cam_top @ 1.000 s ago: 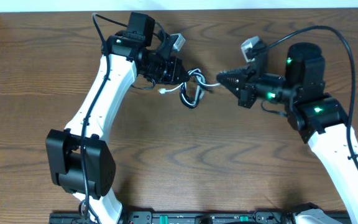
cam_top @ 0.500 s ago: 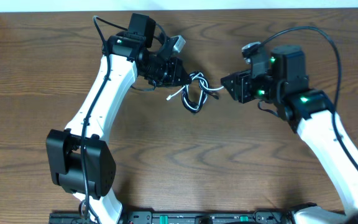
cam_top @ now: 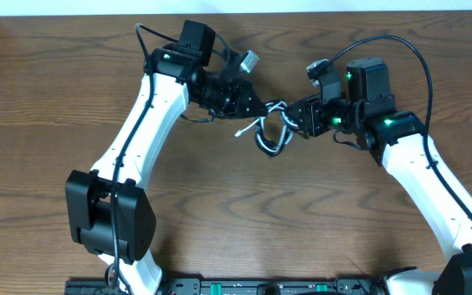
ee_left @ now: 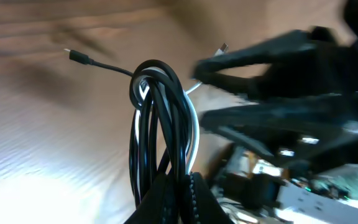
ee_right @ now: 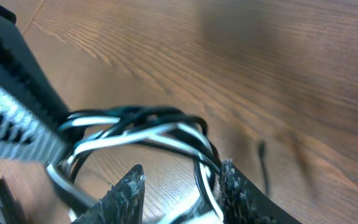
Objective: Untangle cables
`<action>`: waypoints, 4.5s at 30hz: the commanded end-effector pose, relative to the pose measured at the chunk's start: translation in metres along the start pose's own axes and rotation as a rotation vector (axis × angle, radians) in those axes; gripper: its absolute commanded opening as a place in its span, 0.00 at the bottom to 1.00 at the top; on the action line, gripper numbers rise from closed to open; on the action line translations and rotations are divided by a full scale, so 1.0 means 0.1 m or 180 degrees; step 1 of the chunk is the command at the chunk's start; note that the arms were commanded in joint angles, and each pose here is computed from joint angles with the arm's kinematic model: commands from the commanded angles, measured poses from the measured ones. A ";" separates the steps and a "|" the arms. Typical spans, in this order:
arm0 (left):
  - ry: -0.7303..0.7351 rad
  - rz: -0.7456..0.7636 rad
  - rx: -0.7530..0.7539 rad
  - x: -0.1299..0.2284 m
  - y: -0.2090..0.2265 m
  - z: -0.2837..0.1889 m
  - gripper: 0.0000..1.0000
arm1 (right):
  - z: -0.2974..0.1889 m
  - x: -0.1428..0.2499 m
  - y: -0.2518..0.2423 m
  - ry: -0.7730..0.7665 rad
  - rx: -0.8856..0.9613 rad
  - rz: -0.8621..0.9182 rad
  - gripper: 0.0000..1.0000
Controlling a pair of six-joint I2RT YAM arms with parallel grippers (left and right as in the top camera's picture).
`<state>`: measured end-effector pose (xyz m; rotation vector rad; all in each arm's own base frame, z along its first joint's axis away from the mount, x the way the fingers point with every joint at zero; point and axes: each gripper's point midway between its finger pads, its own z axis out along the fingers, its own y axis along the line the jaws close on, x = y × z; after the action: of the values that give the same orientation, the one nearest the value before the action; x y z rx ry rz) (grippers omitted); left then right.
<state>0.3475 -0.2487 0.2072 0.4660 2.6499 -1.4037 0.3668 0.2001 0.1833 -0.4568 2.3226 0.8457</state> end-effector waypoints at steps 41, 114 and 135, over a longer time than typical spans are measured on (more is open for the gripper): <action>-0.0226 -0.0262 -0.1233 -0.11 0.62 0.04 0.07 | -0.24 0.75 -1.21 0.0570 0.2219 0.1320 0.12; -0.0045 0.0947 -0.0872 -0.22 0.24 1.33 0.67 | -1.30 0.06 -1.60 -0.0557 0.1668 0.1770 0.42; -0.0251 0.1291 -0.1096 -0.22 0.02 1.91 0.65 | -1.17 0.24 -1.64 -0.0283 0.1668 0.1768 0.42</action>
<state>0.3641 -0.4054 0.1157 0.8251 2.4417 -0.8246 0.3816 -0.0041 0.1658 0.4918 2.4793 0.4326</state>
